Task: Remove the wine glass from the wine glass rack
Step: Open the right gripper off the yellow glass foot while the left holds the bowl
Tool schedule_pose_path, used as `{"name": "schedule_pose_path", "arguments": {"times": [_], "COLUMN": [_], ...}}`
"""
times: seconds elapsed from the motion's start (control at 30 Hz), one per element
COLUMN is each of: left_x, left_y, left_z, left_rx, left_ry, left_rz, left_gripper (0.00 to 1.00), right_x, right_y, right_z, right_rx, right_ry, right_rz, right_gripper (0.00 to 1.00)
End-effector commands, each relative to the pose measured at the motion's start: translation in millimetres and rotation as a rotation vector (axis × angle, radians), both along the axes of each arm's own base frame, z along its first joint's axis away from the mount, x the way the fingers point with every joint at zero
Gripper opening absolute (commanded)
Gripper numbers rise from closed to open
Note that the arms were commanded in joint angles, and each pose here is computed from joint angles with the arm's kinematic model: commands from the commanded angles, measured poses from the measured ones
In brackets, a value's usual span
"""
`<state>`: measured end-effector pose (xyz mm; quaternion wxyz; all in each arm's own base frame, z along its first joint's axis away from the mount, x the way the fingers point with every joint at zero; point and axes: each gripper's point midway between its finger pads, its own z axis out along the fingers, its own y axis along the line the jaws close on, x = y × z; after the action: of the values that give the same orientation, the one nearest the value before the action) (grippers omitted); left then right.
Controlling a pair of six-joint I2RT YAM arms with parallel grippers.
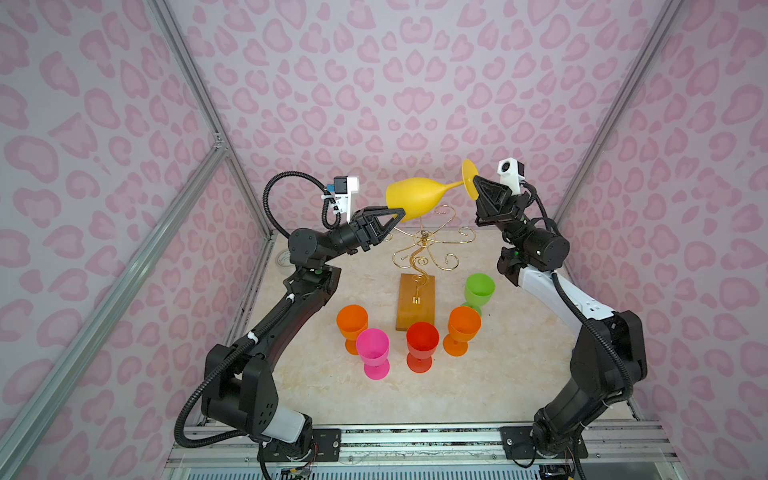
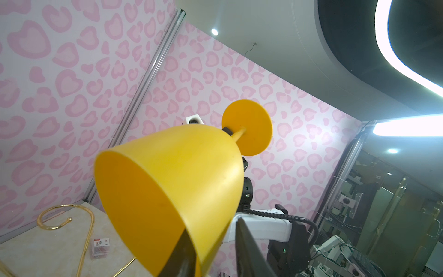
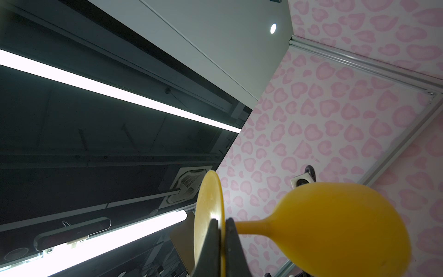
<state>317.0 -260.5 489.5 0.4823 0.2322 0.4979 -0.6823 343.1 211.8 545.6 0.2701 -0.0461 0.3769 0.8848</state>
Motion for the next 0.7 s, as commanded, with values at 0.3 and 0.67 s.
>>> {"name": "schedule_pose_path", "arguments": {"times": [0.3, 0.67], "left_x": [-29.1, -43.9], "left_y": [2.9, 2.3], "left_z": [15.4, 24.4], "left_rx": [-0.014, -0.025], "left_ry": [-0.108, -0.124], "left_rz": [-0.026, -0.044], "left_gripper": [0.18, 0.05], "right_x": [18.4, 22.2], "right_y": [-5.6, -9.3], "right_z": [-9.6, -8.5], "right_rx": [0.028, 0.033], "right_ry": [0.085, 0.087], "right_rz": [0.026, 0.021], "right_gripper": [0.00, 0.15]}}
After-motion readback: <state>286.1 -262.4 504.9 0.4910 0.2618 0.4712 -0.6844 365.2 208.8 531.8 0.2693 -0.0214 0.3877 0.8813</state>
